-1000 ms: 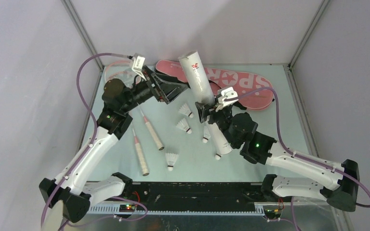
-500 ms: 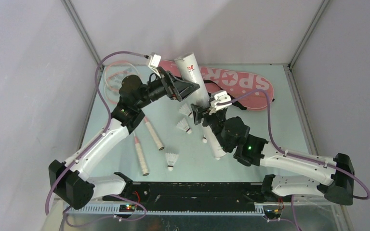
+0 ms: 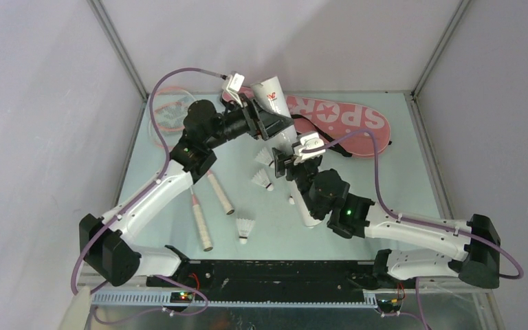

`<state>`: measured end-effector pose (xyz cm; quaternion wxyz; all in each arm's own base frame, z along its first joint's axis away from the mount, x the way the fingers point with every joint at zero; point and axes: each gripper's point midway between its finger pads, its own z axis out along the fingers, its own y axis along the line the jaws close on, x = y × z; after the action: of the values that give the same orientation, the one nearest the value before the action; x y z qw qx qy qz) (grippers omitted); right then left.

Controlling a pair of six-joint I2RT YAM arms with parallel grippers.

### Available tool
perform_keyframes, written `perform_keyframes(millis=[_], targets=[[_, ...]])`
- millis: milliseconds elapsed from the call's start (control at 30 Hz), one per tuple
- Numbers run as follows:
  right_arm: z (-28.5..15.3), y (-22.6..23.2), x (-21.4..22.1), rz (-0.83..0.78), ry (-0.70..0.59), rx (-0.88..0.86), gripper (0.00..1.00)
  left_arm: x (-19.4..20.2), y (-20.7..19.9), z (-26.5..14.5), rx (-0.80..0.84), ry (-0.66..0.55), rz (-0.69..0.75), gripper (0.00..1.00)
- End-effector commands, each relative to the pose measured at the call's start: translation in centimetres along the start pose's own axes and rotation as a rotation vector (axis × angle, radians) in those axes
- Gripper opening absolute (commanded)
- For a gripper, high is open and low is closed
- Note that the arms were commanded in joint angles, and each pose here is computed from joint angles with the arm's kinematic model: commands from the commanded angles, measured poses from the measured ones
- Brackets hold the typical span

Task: Pack up the badminton gear
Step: Open the lid of the shuttle tube.

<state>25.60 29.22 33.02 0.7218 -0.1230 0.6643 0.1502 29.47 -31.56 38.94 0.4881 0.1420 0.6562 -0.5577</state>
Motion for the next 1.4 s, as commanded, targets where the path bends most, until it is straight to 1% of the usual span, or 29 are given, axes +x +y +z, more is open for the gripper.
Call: perform_keyframes(millis=[0,33,67,167,200,233,267,300,333,367,400,433,467,500,533,567,633,700,767,800,833,867,900,933,967,1000,1067,1167,1367], targets=[[-0.3,-0.3,-3.2,0.083,-0.089,0.028,0.59,-1.1,0.4,0.4,-0.038,-0.009,0.046,0.64],[-0.4,-0.3,-3.1,0.086,-0.082,0.028,0.61,-1.0,0.3,0.3,-0.040,-0.006,0.053,0.61],[-0.7,-0.5,-3.4,0.095,-0.083,0.020,0.67,-0.9,0.4,0.3,-0.039,-0.002,0.070,0.59],[-1.6,-0.1,-2.9,0.102,-0.037,-0.048,0.77,-0.5,0.5,-0.1,-0.030,0.015,0.137,0.57],[-2.2,0.3,-3.5,0.131,-0.038,-0.101,0.81,-0.3,0.8,-0.2,-0.027,0.025,0.184,0.56],[-2.9,0.0,-3.2,0.117,-0.008,-0.130,0.84,0.1,0.8,-0.3,-0.002,0.047,0.229,0.53],[-3.8,0.6,-2.7,0.116,0.030,-0.207,0.90,0.2,1.2,-0.5,0.005,0.054,0.251,0.52],[-4.3,0.2,-3.0,0.130,0.035,-0.232,0.92,0.6,1.0,-0.5,0.050,0.080,0.281,0.50],[-4.9,0.6,-2.0,0.133,0.084,-0.296,0.95,0.4,1.3,-0.6,0.067,0.086,0.295,0.49],[-5.8,0.2,-2.5,0.148,0.088,-0.327,0.96,0.6,1.3,-0.8,0.128,0.115,0.304,0.47],[-6.6,0.4,-1.5,0.144,0.141,-0.388,0.97,0.6,1.1,-0.9,0.169,0.125,0.310,0.47],[-7.5,0.1,-2.0,0.155,0.138,-0.421,0.98,0.8,0.6,-1.2,0.264,0.151,0.320,0.47],[-8.2,0.1,-1.4,0.144,0.173,-0.471,0.98,0.8,0.3,-1.1,0.325,0.153,0.345,0.47],[-9.1,-0.3,-1.9,0.147,0.163,-0.497,0.98,1.6,-0.7,-2.0,0.426,0.206,0.345,0.47],[-9.7,-0.6,-1.3,0.132,0.191,-0.523,0.99,1.5,-1.2,-2.1,0.483,0.211,0.375,0.47],[-10.5,-0.9,-1.9,0.131,0.178,-0.553,0.99,2.3,-2.2,-3.1,0.571,0.259,0.387,0.47],[-11.6,-1.6,-1.8,0.109,0.184,-0.580,1.00,3.1,-3.2,-4.1,0.669,0.289,0.437,0.46],[-12.4,-2.3,-1.7,0.082,0.183,-0.596,0.99,3.4,-3.6,-4.8,0.706,0.279,0.491,0.45],[-13.0,-2.8,-1.9,0.060,0.173,-0.611,0.99,3.4,-3.8,-5.1,0.713,0.264,0.530,0.45],[-13.2,-2.9,-1.8,0.042,0.169,-0.617,0.99,3.4,-3.6,-5.0,0.690,0.264,0.515,0.45],[-13.7,-2.7,-2.1,0.024,0.154,-0.654,0.99,3.2,-3.3,-4.7,0.671,0.246,0.549,0.44],[-13.9,-2.8,-2.2,0.018,0.148,-0.663,0.99,3.7,-1.9,-4.2,0.571,0.271,0.480,0.44],[-14.3,-2.6,-2.4,0.010,0.134,-0.685,0.99,3.0,-1.4,-3.5,0.534,0.243,0.604,0.44],[-14.5,-2.6,-2.7,0.010,0.124,-0.691,0.99,4.5,1.9,-3.2,0.321,0.327,0.543,0.43],[-14.6,-2.7,-2.9,0.009,0.116,-0.693,0.99,4.6,1.5,-2.4,0.298,0.341,0.708,0.42],[-14.6,-2.8,-3.1,0.010,0.107,-0.690,0.99,6.0,4.0,-3.1,0.173,0.443,0.774,0.38],[-14.6,-3.0,-3.6,0.012,0.091,-0.680,0.99,7.8,3.6,-3.8,0.184,0.529,0.857,0.37],[-14.8,-3.0,-4.5,-0.026,0.074,-0.696,0.99,9.3,2.8,-5.0,0.238,0.559,0.901,0.39],[-17.4,-1.2,-5.2,-0.078,0.084,-0.880,0.97,12.1,2.2,-6.8,0.292,0.632,1.072,0.40]])
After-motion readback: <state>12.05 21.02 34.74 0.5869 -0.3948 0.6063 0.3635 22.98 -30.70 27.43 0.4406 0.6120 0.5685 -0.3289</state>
